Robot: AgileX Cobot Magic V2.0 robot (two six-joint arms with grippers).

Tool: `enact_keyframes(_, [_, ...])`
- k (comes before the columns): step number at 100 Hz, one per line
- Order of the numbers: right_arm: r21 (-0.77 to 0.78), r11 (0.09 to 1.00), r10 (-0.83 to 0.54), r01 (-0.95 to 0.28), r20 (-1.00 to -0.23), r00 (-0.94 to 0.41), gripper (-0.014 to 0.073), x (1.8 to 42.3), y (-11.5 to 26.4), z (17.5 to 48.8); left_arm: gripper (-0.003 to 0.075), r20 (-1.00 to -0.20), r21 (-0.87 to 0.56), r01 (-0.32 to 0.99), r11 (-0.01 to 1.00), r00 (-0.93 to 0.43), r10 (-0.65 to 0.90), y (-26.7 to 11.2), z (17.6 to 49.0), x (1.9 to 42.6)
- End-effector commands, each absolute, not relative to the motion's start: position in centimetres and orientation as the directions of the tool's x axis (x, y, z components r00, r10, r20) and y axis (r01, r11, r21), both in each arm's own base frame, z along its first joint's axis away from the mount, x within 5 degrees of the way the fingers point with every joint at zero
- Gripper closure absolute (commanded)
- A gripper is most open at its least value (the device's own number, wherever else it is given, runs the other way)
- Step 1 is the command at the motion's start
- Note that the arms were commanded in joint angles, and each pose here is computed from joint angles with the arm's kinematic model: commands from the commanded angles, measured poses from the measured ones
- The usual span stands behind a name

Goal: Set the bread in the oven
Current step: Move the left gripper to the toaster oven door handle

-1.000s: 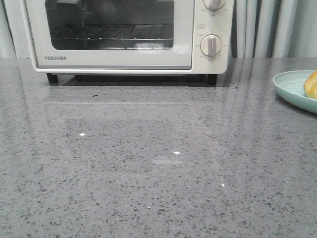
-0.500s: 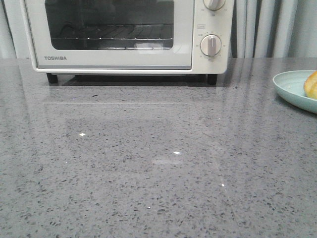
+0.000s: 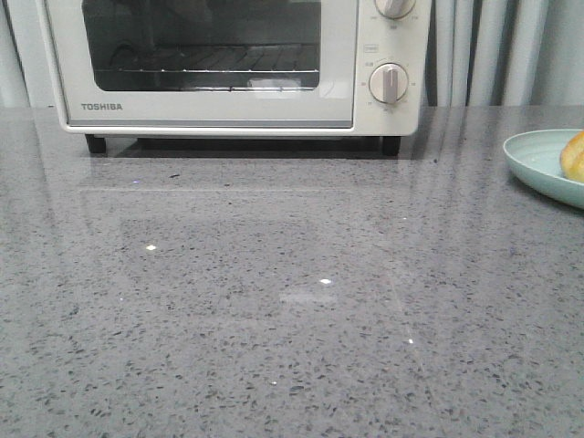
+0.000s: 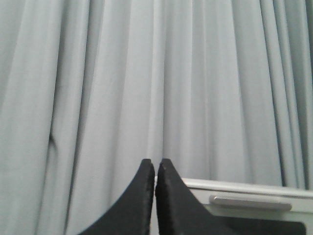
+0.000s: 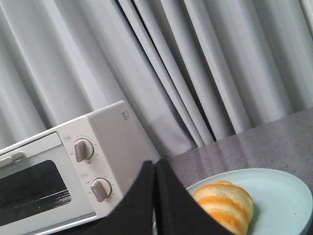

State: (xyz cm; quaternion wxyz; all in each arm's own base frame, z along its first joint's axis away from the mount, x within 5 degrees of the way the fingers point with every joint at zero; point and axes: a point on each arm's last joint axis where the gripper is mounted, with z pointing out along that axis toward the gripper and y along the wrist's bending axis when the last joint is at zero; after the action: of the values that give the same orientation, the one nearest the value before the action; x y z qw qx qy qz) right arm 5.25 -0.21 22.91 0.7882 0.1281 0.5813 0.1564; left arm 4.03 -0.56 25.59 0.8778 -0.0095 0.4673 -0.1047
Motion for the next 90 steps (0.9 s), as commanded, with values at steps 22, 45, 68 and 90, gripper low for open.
enact_keyframes(22, [0.390, 0.916, 0.399, -0.091, -0.910, 0.109, 0.0662, 3.2, 0.3, 28.5, 0.0742, -0.810, -0.155, 0.256, 0.954, 0.520, -0.271, -0.9, 29.7, 2.7])
enact_keyframes(45, [0.285, 0.957, 0.279, -0.051, -0.955, -0.097, 0.0662, 3.3, 0.6, 33.3, 0.0742, -0.834, -0.174, 0.210, 0.962, 0.487, -0.258, -0.5, 35.5, 2.4])
enact_keyframes(68, [0.238, 0.970, 0.229, -0.048, -0.964, -0.133, 0.0662, 5.9, 0.7, 37.7, 0.0741, -0.886, -0.205, 0.166, 0.965, 0.388, -0.254, -0.4, 40.0, 4.7])
enact_keyframes(90, [0.209, 0.977, 0.196, -0.039, -0.956, -0.220, 0.0662, 8.4, 0.8, 39.4, 0.0741, -0.914, -0.212, 0.241, 0.947, 0.294, -0.279, -1.5, 42.4, 8.5])
